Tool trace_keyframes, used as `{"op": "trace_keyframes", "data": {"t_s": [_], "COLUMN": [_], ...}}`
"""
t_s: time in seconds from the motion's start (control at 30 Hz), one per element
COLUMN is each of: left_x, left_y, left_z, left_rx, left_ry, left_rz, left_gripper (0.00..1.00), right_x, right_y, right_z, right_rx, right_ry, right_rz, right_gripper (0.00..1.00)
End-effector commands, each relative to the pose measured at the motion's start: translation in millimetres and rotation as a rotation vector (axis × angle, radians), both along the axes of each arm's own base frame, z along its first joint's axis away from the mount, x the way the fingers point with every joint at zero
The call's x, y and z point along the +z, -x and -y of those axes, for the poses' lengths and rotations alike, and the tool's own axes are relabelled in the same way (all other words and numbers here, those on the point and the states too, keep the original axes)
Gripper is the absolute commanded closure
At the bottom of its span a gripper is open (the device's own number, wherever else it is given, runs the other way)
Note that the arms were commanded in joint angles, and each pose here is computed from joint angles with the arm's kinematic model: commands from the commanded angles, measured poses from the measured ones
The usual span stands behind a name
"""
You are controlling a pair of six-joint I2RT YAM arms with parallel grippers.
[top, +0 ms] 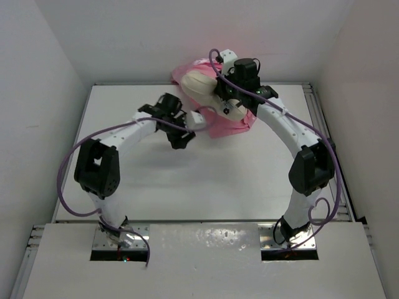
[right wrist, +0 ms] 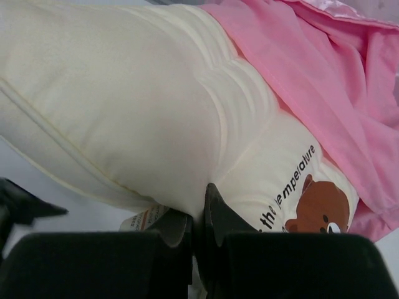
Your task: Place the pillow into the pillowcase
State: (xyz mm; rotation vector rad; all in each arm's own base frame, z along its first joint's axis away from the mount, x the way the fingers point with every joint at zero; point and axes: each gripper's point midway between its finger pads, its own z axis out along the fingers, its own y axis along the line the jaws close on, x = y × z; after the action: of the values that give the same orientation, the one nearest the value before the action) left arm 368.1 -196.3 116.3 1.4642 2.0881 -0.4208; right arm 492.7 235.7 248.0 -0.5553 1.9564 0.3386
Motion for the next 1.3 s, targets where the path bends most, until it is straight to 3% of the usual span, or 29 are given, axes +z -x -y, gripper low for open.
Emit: {"op": "trace_keyframes", "data": {"t_s": [0.0,0.03,0.1,0.13,0.2,0.3,0.4,0.53,0.57,0.63,0.83,0.87,0.97,1.07,1.2,1.27], "left_x": [26,23,13,17,5,-12,-22,-64,-46,-58,-115,-120,-125,-122,-108,-77], "left_y": [-20,-36,-37,-54,-55,-58,-84,-110,-128,-135,-132,-133,-139,-133,-122,-123], "left_z": [27,40,70,82,99,110,116,126,135,138,110,107,111,123,126,121], "left_rx": [-0.295,-0.281,-0.297,-0.251,-0.239,-0.368,-0.466,-0.474,-0.436,-0.425,-0.578,-0.578,-0.552,-0.526,-0.434,-0.366], "left_ry": [-0.212,-0.234,-0.259,-0.257,-0.256,-0.313,-0.352,-0.326,-0.298,-0.281,-0.432,-0.440,-0.421,-0.340,-0.235,-0.175], "left_rz": [0.354,0.418,0.500,0.600,0.690,0.827,0.938,0.814,0.840,0.803,0.747,0.739,0.722,0.674,0.530,0.477], "left_gripper": [0.42,0.33,0.25,0.19,0.15,0.14,0.13,0.10,0.09,0.07,0.10,0.12,0.39,1.00,1.00,1.00], "right_x": [63,64,66,66,69,73,79,80,81,81,83,83,81,74,58,46], "right_y": [-19,-15,-11,-9,-7,-3,1,8,10,16,23,24,27,26,21,17], "right_z": [-1,-1,-2,-1,-1,-4,-7,-10,-11,-13,-20,-20,-21,-17,-3,8], "right_rx": [-0.029,-0.022,-0.016,-0.017,-0.009,0.021,0.044,0.055,0.057,0.061,0.082,0.085,0.087,0.068,0.024,0.006], "right_ry": [-0.163,-0.173,-0.193,-0.201,-0.225,-0.265,-0.290,-0.324,-0.338,-0.346,-0.332,-0.325,-0.319,-0.302,-0.260,-0.207], "right_rz": [0.189,0.190,0.187,0.182,0.179,0.171,0.161,0.142,0.136,0.128,0.121,0.121,0.114,0.100,0.082,0.078], "right_gripper": [1.00,1.00,1.00,1.00,1.00,1.00,1.00,1.00,1.00,1.00,1.00,1.00,1.00,1.00,1.00,1.00]}}
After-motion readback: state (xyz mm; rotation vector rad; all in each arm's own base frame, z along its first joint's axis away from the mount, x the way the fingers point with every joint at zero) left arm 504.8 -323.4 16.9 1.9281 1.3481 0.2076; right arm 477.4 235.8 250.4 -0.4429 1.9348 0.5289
